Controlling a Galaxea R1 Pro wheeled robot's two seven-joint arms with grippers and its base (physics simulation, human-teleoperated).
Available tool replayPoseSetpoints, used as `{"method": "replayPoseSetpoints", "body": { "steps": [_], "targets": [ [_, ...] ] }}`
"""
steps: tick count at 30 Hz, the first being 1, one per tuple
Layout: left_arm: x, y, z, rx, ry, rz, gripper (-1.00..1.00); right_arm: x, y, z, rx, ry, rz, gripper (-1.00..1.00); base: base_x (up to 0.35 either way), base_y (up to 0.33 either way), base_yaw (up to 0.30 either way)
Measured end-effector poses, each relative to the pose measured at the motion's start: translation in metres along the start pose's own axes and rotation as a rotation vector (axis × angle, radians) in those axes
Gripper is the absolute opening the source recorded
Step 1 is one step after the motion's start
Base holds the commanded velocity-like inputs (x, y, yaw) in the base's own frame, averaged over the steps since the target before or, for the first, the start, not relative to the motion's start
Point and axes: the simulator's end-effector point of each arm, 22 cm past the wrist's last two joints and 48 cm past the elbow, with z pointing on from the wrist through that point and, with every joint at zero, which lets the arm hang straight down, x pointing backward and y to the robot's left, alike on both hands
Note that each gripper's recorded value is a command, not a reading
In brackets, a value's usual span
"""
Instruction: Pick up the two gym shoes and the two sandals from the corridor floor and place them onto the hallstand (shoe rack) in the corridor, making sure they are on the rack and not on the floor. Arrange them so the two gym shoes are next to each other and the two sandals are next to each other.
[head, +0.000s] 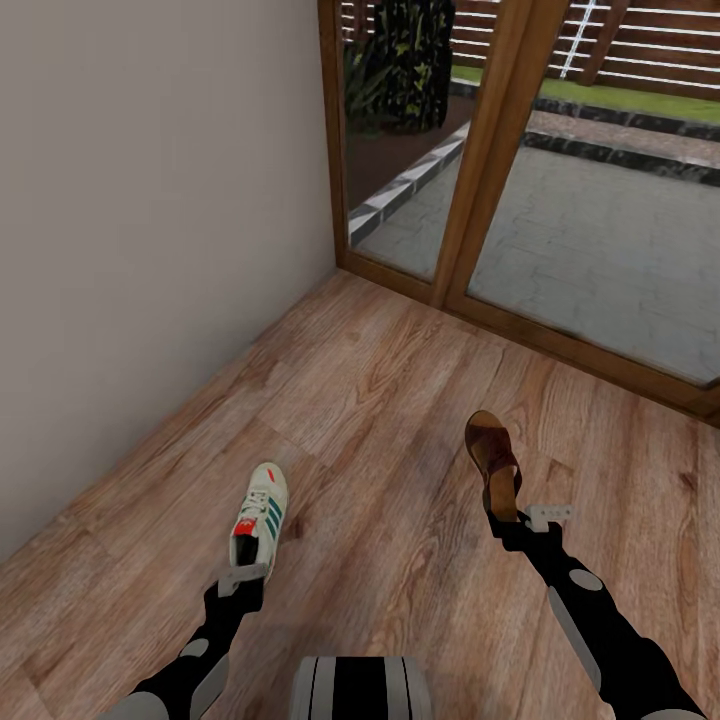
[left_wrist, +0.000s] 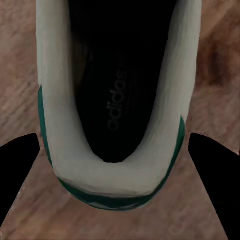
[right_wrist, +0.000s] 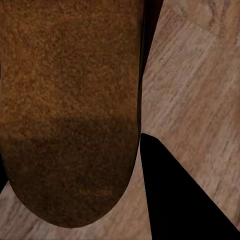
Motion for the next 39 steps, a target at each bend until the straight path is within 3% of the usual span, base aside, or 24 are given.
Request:
{"method": "replayPoseSetpoints", "body": {
  "steps": [32,39],
  "targets": [
    [0.0,0.001,0.0,-0.004,-0.002,-0.004,-1.0,0.0,0.001,0.0,-0.001,0.0,-0.001,-1.0,0.0,0.0,0.0],
    [-0.017,0.0,-0.003,-0.002,-0.031,-0.005,-1.0,-0.016,0.0,-0.006,-0.001,-0.028,-0.001,-1.0,0.0,0.0,0.0]
  ]
}}
